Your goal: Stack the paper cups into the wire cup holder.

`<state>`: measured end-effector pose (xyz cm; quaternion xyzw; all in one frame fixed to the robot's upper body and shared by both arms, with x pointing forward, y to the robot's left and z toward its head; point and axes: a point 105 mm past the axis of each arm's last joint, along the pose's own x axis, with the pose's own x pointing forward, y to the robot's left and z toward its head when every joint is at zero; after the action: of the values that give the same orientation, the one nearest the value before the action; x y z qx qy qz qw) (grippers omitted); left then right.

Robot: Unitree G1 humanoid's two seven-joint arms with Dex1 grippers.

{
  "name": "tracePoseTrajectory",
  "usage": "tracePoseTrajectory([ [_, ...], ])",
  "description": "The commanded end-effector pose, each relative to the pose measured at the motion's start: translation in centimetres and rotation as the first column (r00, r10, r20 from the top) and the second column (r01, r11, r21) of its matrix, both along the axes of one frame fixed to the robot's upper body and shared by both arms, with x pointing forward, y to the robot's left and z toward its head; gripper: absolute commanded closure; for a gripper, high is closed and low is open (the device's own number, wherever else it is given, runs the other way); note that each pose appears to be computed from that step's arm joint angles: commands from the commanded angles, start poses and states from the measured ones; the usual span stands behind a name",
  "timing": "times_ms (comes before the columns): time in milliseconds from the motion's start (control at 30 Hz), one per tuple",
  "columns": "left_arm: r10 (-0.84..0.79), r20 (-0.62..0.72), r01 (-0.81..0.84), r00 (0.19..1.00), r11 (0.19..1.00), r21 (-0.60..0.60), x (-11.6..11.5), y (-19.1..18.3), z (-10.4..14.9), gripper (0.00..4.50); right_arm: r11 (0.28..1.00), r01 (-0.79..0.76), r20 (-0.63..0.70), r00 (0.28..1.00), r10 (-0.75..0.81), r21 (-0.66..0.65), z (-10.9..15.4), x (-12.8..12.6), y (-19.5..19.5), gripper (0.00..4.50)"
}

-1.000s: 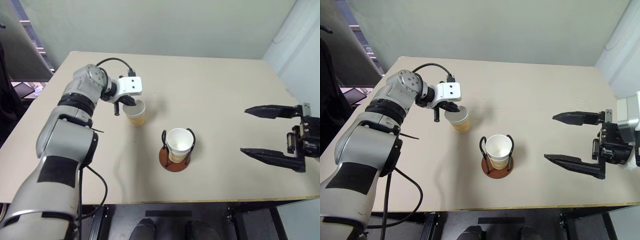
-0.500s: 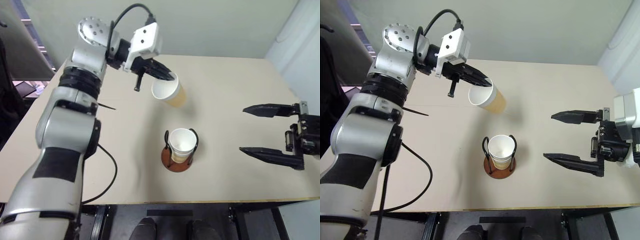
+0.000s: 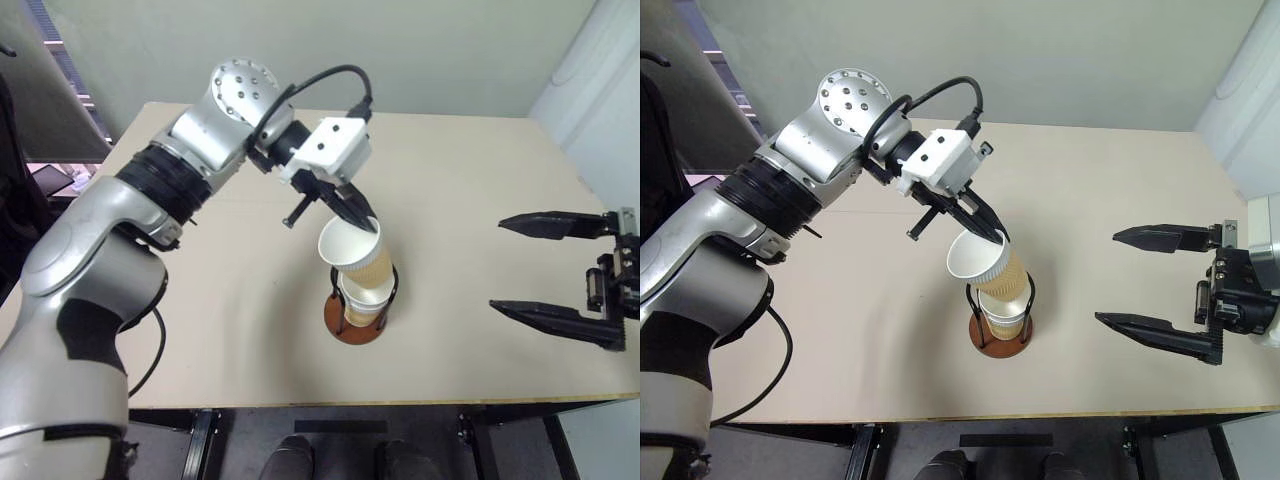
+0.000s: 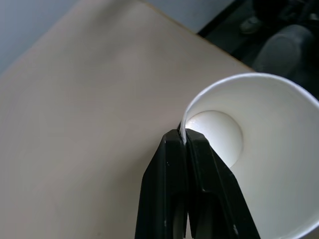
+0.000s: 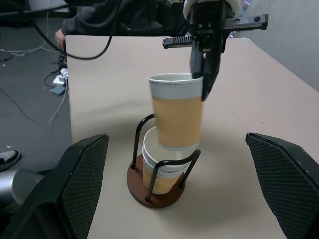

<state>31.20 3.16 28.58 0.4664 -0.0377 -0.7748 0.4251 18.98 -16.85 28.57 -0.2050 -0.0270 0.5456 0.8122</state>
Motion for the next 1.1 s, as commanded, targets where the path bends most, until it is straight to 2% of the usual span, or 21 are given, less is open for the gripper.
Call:
tracePoseTrajectory([
  [33,-0.059,0.033,0.059,0.998,0.998,0.011,-0.8,-0.1,1.2,4.48,1.000,0.014,0.044,0.999,-0.013,-0.002,0.6,-0.5,0.1,0.00],
  [300,-0.094,0.048,0.089,0.994,0.992,0.087,-1.0,0.0,-0.2,4.48,1.000,0.021,0.049,0.999,-0.021,0.002,0.5,-0.4,0.3,0.00],
  [400,-0.092,0.087,0.080,0.992,0.988,0.133,-0.2,0.0,-1.1,4.48,1.000,0.022,0.049,0.999,-0.022,0.002,0.5,-0.5,0.3,0.00],
  [600,-0.092,0.075,0.080,0.993,0.987,0.142,0.0,-0.3,-1.7,4.48,1.000,0.027,0.048,0.998,-0.027,0.002,0.4,-0.5,0.4,0.00],
  [700,-0.085,0.070,0.075,0.994,0.988,0.136,0.1,-0.5,-1.6,3.86,1.000,0.030,0.048,0.998,-0.030,0.001,0.3,-0.5,0.3,0.00],
  [800,-0.083,0.070,0.073,0.994,0.989,0.130,0.2,-0.6,-1.6,2.86,0.999,0.033,0.047,0.998,-0.033,0.001,0.3,-0.5,0.3,0.00],
  [967,-0.074,0.091,0.065,0.993,0.993,0.098,0.7,-1.2,-1.3,0.94,0.999,0.035,0.046,0.998,-0.035,0.001,0.2,-0.4,0.2,0.00],
  [1067,-0.062,0.103,0.055,0.993,0.996,0.069,1.1,-1.5,-1.0,0.02,0.999,0.034,0.046,0.998,-0.034,0.001,0.2,-0.3,0.2,0.00],
  [1100,-0.055,0.104,0.049,0.993,0.997,0.061,1.2,-1.5,-0.9,0.02,0.999,0.032,0.045,0.998,-0.032,0.001,0.2,-0.2,0.2,0.00],
])
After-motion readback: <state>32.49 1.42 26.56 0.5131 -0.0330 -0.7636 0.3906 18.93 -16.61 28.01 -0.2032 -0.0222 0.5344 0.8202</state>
